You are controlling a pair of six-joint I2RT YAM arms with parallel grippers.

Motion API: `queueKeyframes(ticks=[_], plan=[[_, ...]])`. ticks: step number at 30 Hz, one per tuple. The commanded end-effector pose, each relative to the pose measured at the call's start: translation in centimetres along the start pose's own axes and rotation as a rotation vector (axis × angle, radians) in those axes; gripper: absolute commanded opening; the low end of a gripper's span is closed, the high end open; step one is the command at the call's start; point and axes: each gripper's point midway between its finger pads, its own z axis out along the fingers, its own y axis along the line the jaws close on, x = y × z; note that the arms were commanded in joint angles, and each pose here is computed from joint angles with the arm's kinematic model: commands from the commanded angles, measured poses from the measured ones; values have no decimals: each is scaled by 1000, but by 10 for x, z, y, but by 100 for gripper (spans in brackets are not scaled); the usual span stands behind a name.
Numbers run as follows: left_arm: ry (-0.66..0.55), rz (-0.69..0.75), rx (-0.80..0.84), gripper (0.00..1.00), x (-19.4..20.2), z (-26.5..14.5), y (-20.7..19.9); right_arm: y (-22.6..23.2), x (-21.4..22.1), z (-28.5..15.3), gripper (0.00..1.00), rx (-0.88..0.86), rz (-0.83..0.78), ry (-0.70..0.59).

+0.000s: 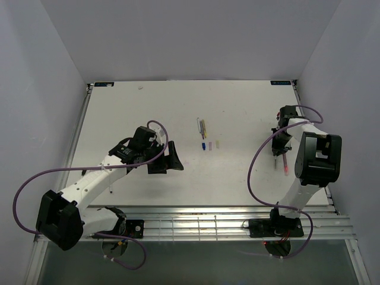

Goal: Open the pen caps

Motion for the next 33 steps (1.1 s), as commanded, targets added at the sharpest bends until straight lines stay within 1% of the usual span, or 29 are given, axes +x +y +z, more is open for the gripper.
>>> queueKeyframes(ticks=[1,5,7,9,13,16,18,19,20,21,24,25,26,27,28,29,30,31,32,33], plan=[[-5,-9,28,97,-3,-7,-9,1,7,6,19,3,15,9],[1,-21,29,97,-5,-9,-13,11,11,7,13,-16,1,18],[4,-23,33,97,-8,-10,-17,16,15,10,12,-29,-10,30],[11,-26,30,97,-7,-12,-18,19,22,15,8,-24,-11,49],[14,-31,31,97,-11,-14,-23,31,28,20,8,-40,-25,67],[17,-44,48,97,-15,-17,-31,42,13,7,8,-58,-3,42],[7,-47,76,96,-21,-22,-41,56,-5,-15,8,-118,43,-3],[2,-41,103,94,-24,-24,-48,63,-22,-32,8,-156,64,-35],[-10,-33,119,94,-27,-27,-52,82,-28,-47,8,-260,85,-35],[-30,-28,140,92,-33,-30,-59,94,-34,-62,8,-322,129,-43],[-43,-25,182,90,-41,-33,-71,156,-36,-111,8,-562,116,-48],[-50,-20,201,89,-45,-35,-78,173,-42,-124,8,-633,146,-65],[-31,-20,232,86,-44,-35,-84,194,-39,-142,8,-736,135,-53],[-33,-14,260,84,-48,-34,-90,219,-32,-158,8,-802,97,-50],[-34,-11,285,81,-51,-35,-97,234,-31,-171,8,-852,105,-38],[-32,0,313,75,-51,-36,-102,252,-32,-192,8,-936,69,-39],[-47,12,324,74,-55,-34,-105,273,-22,-203,8,-977,27,-12],[-54,20,325,73,-58,-34,-106,284,-18,-213,8,-1009,9,5],[-56,26,321,73,-59,-32,-106,295,-20,-228,8,-1041,-12,-9],[-60,31,315,73,-61,-31,-106,310,-12,-235,8,-1059,-51,3]])
